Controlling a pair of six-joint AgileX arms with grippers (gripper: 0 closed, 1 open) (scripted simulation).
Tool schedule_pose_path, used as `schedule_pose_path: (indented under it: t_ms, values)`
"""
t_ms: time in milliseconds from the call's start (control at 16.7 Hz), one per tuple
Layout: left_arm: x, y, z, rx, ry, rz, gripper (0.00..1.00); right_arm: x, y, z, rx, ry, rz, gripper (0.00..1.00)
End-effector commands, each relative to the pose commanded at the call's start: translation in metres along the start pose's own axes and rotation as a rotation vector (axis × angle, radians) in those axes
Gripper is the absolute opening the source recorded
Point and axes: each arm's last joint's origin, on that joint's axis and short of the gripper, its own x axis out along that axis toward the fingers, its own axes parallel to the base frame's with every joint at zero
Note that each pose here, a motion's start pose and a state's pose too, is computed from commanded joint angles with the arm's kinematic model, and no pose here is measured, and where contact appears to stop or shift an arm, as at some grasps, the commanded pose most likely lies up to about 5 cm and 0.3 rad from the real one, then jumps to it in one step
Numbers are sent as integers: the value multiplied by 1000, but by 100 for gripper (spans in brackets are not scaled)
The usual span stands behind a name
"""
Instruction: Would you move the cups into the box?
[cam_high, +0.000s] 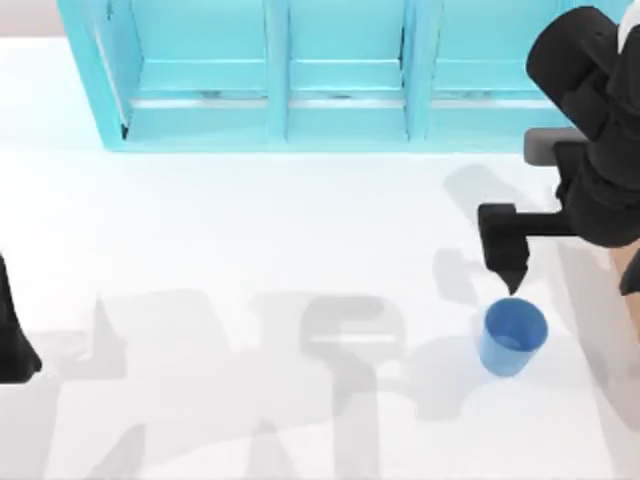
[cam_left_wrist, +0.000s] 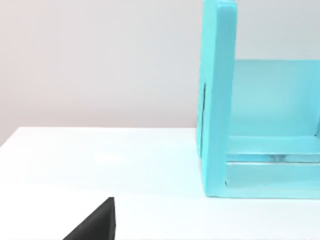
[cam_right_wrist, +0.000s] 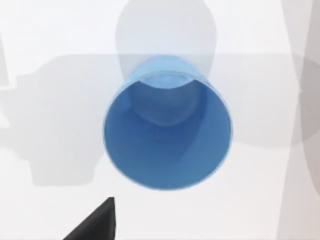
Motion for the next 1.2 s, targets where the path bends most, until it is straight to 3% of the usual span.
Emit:
schedule_pose_path:
  t_ms: [480, 780, 1200]
  values:
    - [0, 0, 0, 0, 0, 0, 100, 84, 2, 1, -2, -6, 3, 100]
    - [0, 0, 0, 0, 0, 0, 100, 90, 1, 0, -1, -3, 1, 100]
    - [0, 0, 0, 0, 0, 0, 100, 90, 1, 0, -1, -3, 1, 47]
